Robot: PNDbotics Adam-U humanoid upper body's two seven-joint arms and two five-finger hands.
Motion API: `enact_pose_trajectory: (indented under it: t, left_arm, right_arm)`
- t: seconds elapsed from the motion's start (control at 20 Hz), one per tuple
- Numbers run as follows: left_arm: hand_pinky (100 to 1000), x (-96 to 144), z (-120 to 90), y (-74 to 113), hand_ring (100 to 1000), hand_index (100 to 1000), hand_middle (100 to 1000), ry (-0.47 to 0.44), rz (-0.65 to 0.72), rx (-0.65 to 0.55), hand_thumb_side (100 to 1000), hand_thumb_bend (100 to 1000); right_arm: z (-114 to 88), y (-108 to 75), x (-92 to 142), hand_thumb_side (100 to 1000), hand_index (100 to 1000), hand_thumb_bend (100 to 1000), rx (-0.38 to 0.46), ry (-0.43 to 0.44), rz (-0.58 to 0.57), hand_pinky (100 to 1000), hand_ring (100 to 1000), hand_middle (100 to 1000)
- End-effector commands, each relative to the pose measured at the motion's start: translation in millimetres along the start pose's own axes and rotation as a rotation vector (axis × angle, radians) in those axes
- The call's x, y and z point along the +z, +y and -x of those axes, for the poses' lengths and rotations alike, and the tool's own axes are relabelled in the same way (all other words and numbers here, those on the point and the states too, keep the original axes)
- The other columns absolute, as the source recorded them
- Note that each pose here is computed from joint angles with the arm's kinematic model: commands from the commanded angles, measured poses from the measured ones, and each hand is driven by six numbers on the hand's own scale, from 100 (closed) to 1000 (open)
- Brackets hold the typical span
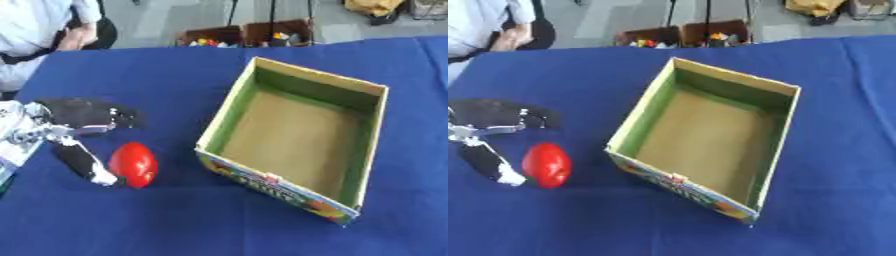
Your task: Pick up objects on the table and place them in the box.
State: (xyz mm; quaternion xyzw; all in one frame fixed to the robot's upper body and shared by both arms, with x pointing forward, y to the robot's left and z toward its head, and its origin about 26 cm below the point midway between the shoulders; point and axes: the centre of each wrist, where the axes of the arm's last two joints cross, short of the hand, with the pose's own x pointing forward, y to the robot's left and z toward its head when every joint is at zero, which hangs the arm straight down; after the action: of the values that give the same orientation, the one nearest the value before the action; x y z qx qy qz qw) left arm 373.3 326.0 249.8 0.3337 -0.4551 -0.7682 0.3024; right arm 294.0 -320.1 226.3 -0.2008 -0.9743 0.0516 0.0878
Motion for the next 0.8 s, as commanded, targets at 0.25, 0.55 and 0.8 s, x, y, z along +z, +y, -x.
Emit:
enact_pose_trajectory:
  t: [0.25,0.55,0.8]
  left_arm:
    - [811,1.0,3.2,5.3,998,1000,1000,-0.085,0.168,-0.143,664,586]
    - [796,-2.0,1.9,4.2,984,1000,1000,-0.093,0.166,-0.137,637,546]
    - [773,-4.8,1.5,1.2,959,1000,1000,-0.114,0.160,-0.109,611,519]
  right_arm:
    - [-2.7,-0.1,-7.1,974,754,100,-0.009,-0.027,-0.002,745,796,644]
    - [-2.7,0.2,-7.0,975,753,100,-0.010,-0.025,0.003,745,795,641]
    - [-2.7,0.3,-7.2,975,753,100,-0.010,-0.025,0.006,745,796,640]
